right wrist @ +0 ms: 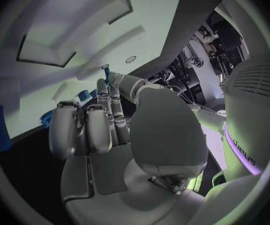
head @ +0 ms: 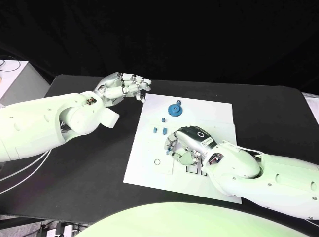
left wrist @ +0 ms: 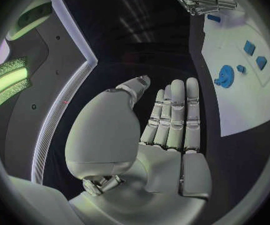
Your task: Assemble the parts on the task board
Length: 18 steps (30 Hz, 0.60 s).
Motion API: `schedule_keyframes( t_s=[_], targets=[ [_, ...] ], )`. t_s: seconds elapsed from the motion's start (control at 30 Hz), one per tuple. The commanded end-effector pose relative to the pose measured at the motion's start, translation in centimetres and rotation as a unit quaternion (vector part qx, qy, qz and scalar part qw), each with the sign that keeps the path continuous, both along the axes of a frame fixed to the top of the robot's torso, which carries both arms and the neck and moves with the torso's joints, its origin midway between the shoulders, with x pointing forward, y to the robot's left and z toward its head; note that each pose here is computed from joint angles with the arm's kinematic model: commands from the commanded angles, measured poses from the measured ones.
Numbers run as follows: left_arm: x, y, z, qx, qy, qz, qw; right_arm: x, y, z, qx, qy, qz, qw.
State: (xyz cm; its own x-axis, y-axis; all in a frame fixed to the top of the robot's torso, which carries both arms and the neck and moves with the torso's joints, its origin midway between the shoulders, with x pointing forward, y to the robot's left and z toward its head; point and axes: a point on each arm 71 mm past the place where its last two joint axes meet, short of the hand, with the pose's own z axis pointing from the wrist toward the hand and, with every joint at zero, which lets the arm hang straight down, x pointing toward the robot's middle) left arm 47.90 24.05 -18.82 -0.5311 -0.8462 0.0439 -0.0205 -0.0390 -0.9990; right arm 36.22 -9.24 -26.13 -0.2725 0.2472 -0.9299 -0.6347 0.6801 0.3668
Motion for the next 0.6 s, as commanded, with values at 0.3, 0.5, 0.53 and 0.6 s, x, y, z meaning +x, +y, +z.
schedule_keyframes(
  t_s=[0.3,0.5,0.53,0.6],
  targets=[
    [-0.09,-0.18,0.01,-0.005,0.001,-0.008,1.0,0.07,0.08,-0.3,-0.009,-0.008,-0.002,1.0],
    [-0.09,-0.13,0.0,-0.004,0.002,-0.007,1.0,0.05,0.2,-0.59,-0.014,-0.004,-0.001,1.0],
    [-0.09,-0.13,0.0,-0.004,0.002,-0.007,1.0,0.04,0.23,-0.64,-0.014,-0.003,0.0,1.0],
    [-0.09,-0.12,-0.01,-0.004,0.002,-0.007,1.0,0.01,0.28,-0.72,-0.015,-0.002,0.001,1.0]
  ],
)
